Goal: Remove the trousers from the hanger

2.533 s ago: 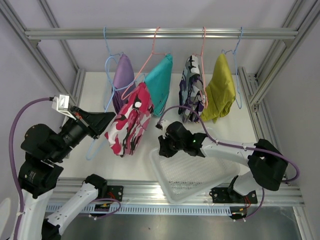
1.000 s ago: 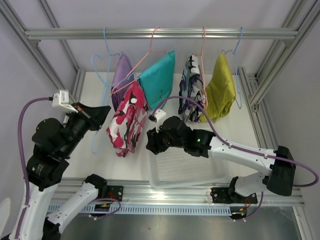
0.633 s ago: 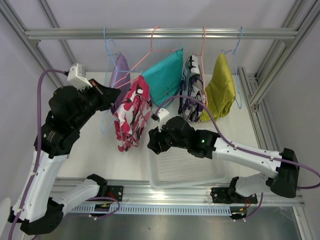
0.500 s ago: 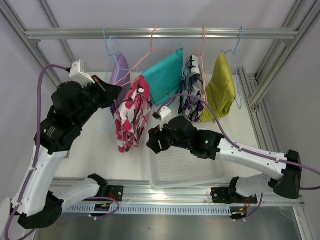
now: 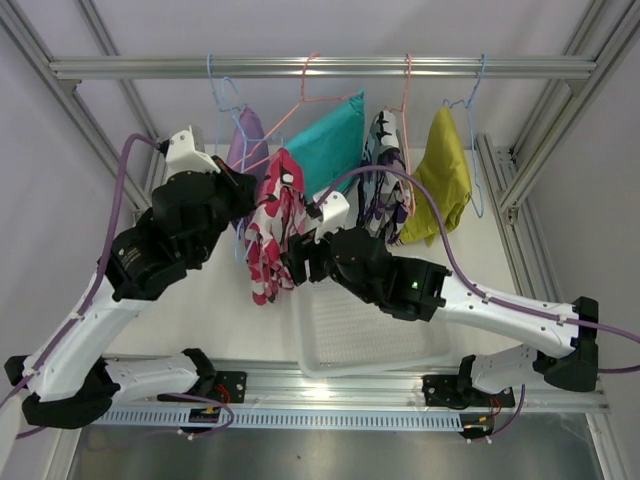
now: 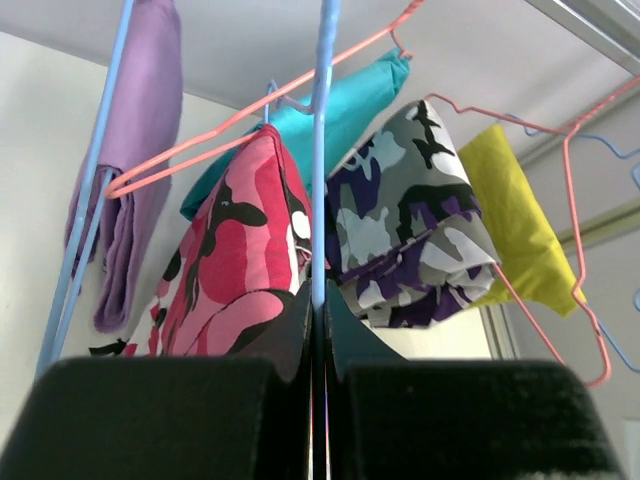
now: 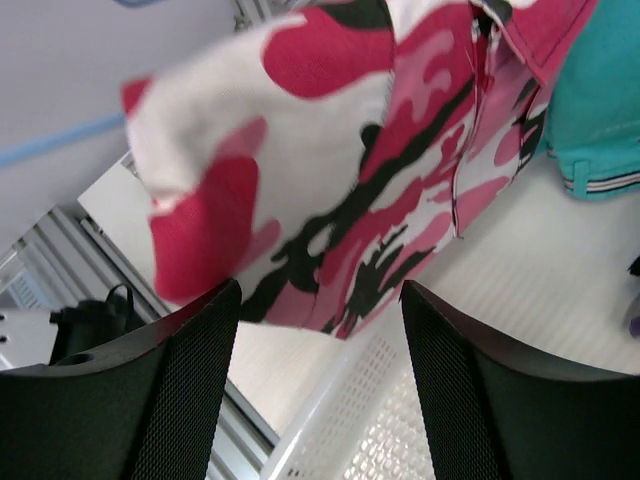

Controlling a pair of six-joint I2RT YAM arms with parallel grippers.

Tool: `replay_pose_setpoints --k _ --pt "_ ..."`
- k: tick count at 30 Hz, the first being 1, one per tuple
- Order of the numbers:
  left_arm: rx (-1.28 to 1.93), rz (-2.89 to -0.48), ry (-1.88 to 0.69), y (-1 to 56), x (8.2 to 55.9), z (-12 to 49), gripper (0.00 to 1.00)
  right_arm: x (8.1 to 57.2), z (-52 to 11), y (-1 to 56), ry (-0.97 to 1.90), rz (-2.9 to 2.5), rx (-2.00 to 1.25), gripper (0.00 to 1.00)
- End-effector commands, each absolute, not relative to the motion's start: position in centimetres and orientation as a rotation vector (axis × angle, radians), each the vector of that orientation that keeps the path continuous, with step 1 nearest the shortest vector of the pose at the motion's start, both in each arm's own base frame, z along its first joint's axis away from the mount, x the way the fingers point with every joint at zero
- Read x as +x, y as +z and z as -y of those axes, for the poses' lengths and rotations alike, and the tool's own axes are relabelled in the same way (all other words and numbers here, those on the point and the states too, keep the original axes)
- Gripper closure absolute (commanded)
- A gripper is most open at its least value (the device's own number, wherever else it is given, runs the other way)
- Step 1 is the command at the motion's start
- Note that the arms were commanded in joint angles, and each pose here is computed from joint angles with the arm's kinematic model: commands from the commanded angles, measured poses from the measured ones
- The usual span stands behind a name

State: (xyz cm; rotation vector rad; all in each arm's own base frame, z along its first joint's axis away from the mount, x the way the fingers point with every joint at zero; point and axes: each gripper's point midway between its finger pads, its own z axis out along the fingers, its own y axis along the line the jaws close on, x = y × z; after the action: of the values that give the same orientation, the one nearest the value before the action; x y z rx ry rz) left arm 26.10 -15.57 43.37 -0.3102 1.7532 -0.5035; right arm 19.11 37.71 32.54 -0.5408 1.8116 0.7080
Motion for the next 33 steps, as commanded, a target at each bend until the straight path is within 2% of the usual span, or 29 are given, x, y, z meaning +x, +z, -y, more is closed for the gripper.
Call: replay_pose_setpoints --k 1,11,20,26,33 --pt "-0.584 -1.478 -0.486 49.7 26.8 12.1 1.0 20.3 -38.7 36.3 0.696 -1.718 -0.44 0.3" --pt "-0.603 -1.477 -0.416 49.0 26.9 12.9 1.0 19.7 -41.0 36.5 0.683 -1.687 -0.491 0.27" --pt "-0.567 -1.473 -0.387 49.1 27.1 13.0 0.99 17.0 -41.2 37.9 0.732 -1.642 -0.545 0.25" --pt "-0.564 -1.484 -0.389 48.5 27.0 13.0 1.0 18.0 -40.9 38.3 0.678 -1.628 -0.505 0.21" --pt "-0.559 -1.485 -0.389 48.6 26.7 12.9 1.0 22.0 -39.5 37.9 0.55 -1.637 -0.401 0.2"
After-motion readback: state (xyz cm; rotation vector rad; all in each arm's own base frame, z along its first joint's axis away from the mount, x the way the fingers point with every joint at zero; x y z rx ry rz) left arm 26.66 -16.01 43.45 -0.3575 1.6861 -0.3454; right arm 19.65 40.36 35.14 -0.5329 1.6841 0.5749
